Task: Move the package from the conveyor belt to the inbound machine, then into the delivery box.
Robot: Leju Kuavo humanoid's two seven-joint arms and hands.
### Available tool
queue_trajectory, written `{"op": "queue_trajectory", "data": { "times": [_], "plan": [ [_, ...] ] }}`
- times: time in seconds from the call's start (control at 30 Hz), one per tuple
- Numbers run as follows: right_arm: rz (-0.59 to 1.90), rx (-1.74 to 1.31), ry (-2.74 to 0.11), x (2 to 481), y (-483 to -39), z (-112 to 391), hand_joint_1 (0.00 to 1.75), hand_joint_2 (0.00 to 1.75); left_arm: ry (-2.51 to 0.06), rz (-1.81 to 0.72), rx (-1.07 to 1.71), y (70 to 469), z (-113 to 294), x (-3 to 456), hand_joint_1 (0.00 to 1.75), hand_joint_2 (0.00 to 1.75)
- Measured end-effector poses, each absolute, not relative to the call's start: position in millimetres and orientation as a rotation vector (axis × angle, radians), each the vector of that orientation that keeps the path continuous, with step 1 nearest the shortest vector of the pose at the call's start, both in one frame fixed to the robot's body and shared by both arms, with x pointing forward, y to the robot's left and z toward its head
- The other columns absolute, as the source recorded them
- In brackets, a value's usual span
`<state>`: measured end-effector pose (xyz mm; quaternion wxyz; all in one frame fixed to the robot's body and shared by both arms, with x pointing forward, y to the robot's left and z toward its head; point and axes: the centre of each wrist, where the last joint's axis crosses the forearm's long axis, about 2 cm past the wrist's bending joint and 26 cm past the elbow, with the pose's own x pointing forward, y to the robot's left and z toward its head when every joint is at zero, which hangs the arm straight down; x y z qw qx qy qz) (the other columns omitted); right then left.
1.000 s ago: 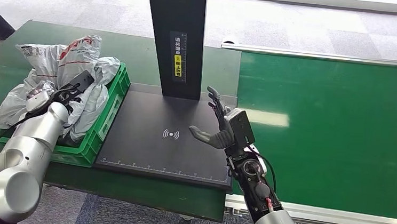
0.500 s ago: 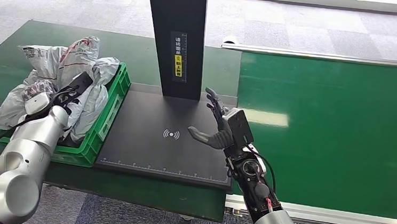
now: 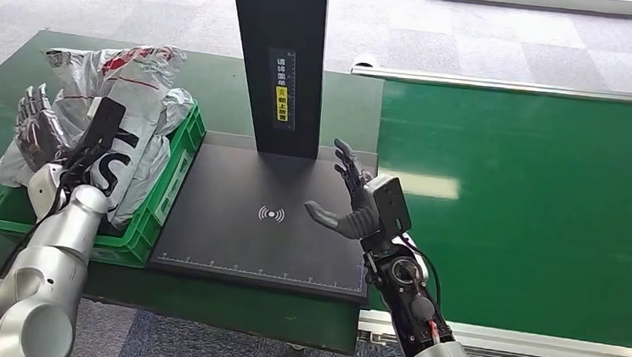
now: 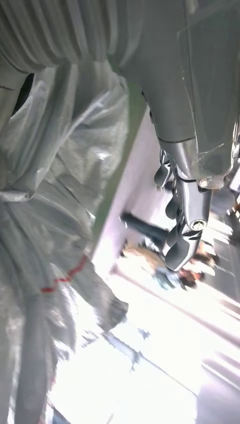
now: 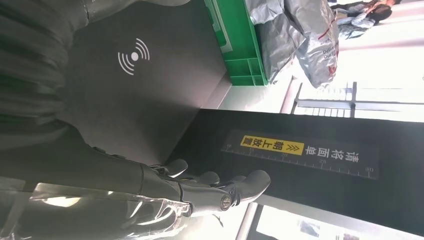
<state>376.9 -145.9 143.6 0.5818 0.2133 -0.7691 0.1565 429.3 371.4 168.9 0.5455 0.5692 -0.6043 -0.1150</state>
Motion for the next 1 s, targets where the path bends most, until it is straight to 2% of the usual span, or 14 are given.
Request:
{"op": "queue_trajectory", "data": {
  "times": [0.17, 0.3, 0.57, 1.0],
  "plan": [
    [0.360, 0.488, -1.803, 377, -148, 144, 0.00, 1.75, -1.706, -0.219, 1.422, 370, 186, 421, 0.00, 1.75],
    [0.356, 0.483, -1.814, 378, -149, 144, 0.00, 1.75, -1.892, -0.097, 1.484, 366, 201, 411, 0.00, 0.00],
    [0.346, 0.472, -1.830, 378, -151, 143, 0.00, 1.75, -2.032, 0.171, 1.527, 353, 226, 394, 0.00, 0.00],
    [0.346, 0.469, -1.830, 379, -153, 143, 0.00, 1.75, -2.066, 0.225, 1.555, 346, 237, 387, 0.00, 0.00]
  ]
}}
